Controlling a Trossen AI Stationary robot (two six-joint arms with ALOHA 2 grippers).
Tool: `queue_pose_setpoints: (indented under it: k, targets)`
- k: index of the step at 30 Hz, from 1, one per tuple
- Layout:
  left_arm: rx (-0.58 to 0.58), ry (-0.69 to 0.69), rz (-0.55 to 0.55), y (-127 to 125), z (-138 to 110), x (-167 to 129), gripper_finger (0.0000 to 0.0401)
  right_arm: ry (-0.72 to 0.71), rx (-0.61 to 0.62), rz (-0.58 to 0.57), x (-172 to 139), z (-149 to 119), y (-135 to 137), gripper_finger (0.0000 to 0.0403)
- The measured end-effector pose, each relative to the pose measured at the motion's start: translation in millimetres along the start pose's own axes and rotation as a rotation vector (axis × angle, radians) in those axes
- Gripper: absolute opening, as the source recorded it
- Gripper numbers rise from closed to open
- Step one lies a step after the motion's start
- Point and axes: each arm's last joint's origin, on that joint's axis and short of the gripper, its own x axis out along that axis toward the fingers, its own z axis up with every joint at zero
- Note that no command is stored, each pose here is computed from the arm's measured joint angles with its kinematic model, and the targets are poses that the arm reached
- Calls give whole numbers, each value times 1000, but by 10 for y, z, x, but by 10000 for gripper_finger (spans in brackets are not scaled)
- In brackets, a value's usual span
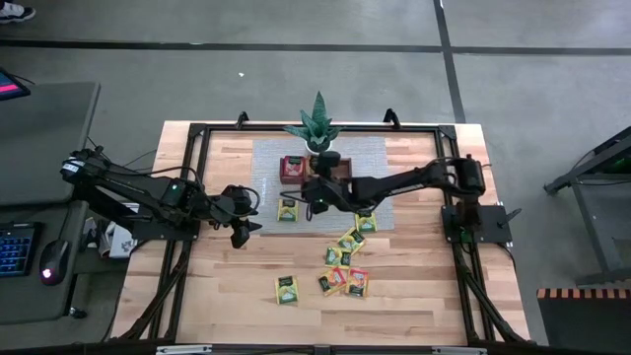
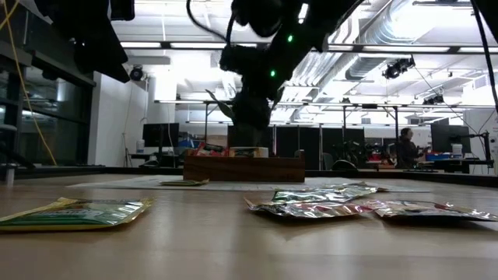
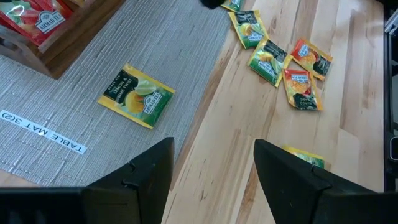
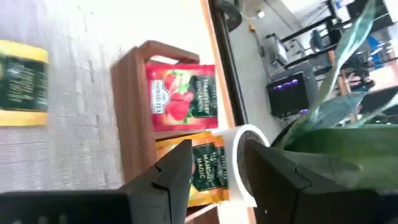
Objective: Pick & Place Tea
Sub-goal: Put the orange tea bag into the middle section of the wooden organizer
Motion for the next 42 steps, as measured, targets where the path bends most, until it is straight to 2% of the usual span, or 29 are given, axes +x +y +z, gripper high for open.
queue_pose_setpoints:
  k: [4, 11, 14, 18, 24, 26, 29, 35, 38, 42]
  targets:
    - [0, -1, 0, 0, 2, -1, 220, -18, 62, 7, -205, 59, -71, 140]
    - [-2, -6, -4, -4, 7, -1, 220, -29, 237, 64, -597, 100, -209, 140]
    - [-2, -6, -4, -4, 7, -1, 220, -21, 354, 150, -770, 87, -275, 140]
    - [3, -6, -4, -4, 7, -1, 220, -23, 430, 351, -960, 83, -320, 140]
    - [6, -7, -4, -4, 7, -1, 220, -10, 369, 673, -1140, 75, -175, 140]
    - [6, -7, -5, -5, 8, -1, 220, 13, 357, 745, -1188, 61, -115, 140]
    - [5, -9, -10, -8, 11, -1, 220, 80, 338, 782, -1269, 11, -26, 140]
    - [-12, -53, -49, -47, 57, 1, 220, 112, 334, 831, -1437, 3, 109, 140]
    - [-25, -92, -79, -107, 106, 61, 220, 119, 334, 850, -1526, 3, 174, 139]
    - [-26, -73, -139, -198, 132, 198, 220, 163, 363, 862, -1622, -22, 248, 122]
